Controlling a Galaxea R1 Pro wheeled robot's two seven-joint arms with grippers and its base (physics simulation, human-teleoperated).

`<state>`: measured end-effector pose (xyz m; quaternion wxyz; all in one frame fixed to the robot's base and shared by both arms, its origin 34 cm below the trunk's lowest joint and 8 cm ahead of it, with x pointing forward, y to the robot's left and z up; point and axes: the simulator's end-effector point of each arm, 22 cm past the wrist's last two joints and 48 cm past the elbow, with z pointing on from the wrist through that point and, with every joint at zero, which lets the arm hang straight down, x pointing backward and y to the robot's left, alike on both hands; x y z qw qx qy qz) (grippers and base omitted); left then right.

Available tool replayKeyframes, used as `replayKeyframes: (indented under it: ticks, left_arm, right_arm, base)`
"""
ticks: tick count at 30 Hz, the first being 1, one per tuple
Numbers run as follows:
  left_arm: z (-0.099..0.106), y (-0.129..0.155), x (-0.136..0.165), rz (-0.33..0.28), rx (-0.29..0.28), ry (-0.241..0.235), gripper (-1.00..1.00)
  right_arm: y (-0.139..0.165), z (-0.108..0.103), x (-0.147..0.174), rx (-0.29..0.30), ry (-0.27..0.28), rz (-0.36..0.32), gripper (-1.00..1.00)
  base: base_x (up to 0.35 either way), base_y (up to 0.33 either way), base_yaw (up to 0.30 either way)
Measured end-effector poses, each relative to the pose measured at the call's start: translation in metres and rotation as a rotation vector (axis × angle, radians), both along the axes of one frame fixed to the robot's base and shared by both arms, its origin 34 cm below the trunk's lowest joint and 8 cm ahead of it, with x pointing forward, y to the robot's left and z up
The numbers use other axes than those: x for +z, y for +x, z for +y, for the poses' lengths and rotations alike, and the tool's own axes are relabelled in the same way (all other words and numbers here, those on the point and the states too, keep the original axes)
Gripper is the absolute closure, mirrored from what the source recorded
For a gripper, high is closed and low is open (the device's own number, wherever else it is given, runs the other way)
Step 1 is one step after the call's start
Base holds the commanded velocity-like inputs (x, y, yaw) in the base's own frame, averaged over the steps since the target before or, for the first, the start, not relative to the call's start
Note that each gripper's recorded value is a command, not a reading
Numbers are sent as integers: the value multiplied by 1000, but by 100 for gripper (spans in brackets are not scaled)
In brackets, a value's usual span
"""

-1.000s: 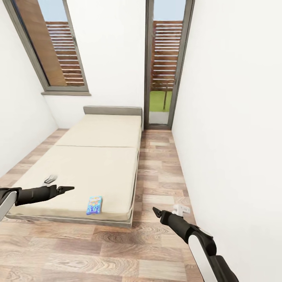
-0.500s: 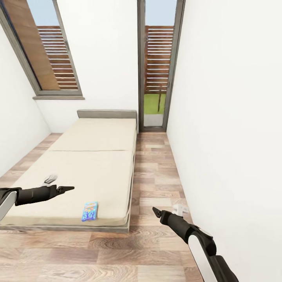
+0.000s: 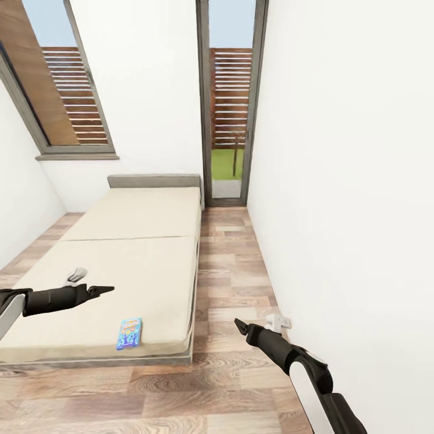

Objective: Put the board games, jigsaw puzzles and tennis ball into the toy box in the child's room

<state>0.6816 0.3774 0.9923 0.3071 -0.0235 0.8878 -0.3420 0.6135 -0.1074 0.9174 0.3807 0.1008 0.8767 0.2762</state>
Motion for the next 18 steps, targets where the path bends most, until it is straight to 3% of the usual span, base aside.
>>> replayKeyframes:
  ticks: [8,18]
  left_arm:
    - [-1,-2,18,-33,-19,-40,-100]
    - [26,-6,36,-50,0,-9,-100]
  right_arm:
    - [1,0,6,0,-1,-12,-100]
    - [2,0,13,-2,-5,-25,-100]
  base:
    - [0,0,-127]
    - [0,0,-125]
